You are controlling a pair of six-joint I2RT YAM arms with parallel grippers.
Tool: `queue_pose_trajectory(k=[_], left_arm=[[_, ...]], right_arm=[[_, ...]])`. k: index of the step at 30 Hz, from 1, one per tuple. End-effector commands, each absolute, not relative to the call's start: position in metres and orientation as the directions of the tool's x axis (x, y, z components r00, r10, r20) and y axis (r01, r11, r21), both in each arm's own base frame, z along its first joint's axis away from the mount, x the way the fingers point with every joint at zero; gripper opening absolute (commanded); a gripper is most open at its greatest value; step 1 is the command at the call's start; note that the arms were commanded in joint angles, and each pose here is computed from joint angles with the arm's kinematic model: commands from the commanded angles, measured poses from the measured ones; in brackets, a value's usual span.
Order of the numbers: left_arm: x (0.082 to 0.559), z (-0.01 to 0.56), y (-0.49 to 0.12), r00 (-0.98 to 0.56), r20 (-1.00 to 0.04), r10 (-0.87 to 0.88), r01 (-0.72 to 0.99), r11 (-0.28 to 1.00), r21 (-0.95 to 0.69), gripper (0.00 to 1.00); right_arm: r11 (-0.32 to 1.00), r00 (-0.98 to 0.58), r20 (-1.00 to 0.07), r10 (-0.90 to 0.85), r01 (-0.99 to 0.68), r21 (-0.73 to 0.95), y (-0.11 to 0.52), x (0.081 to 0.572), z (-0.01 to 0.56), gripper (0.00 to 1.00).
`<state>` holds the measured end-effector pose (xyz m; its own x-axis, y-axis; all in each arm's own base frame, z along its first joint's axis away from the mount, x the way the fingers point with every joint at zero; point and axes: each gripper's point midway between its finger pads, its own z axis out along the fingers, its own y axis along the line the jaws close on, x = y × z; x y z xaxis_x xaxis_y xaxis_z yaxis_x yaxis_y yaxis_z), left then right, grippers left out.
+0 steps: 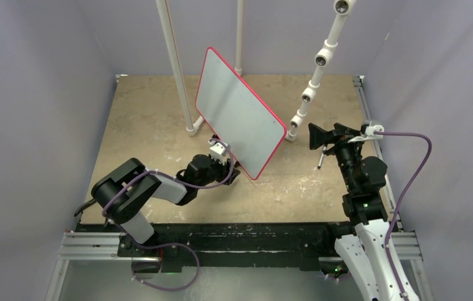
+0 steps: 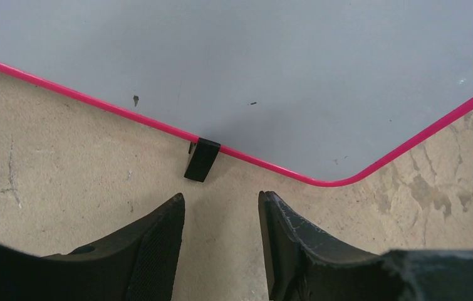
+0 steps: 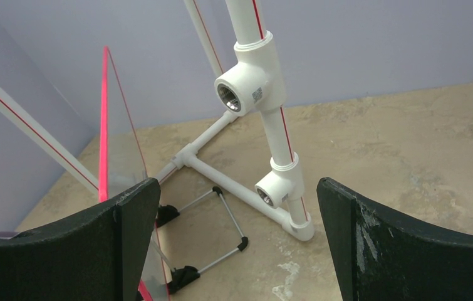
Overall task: Write a sentence on the whiteboard
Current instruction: Adjust the whiteboard stand at the center of the board.
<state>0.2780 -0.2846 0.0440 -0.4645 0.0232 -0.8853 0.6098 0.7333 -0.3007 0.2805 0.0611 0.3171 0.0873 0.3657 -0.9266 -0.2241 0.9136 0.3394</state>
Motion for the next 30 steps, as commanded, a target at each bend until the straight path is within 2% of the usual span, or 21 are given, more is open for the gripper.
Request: queue_pose_trajectory(k=[1,21,27,30], left_arm=[[0.295,0.067,-0.297,-0.377,-0.926,-0.013,0.645,0.714,-0.273,0.46],[0.318,0.044,-0.302,-0.297,-0.949,0.104,0.668,0.733,-0.129,0.35],[0.321,0.044,-0.310,-0.276,-0.955,0.109,0.687,0.717,-0.116,0.27],[0.320,0.045,-0.315,-0.270,-0.957,0.101,0.694,0.710,-0.121,0.19]], right_arm=[[0.910,0.107,-0.924,0.367,-0.248,0.332,0.063,0.279,0.324,0.99],[0.906,0.098,-0.925,0.367,-0.261,0.332,0.066,0.279,0.324,0.99],[0.905,0.090,-0.926,0.367,-0.267,0.333,0.068,0.280,0.323,0.99],[0.905,0.092,-0.926,0.366,-0.266,0.331,0.068,0.280,0.323,0.99]])
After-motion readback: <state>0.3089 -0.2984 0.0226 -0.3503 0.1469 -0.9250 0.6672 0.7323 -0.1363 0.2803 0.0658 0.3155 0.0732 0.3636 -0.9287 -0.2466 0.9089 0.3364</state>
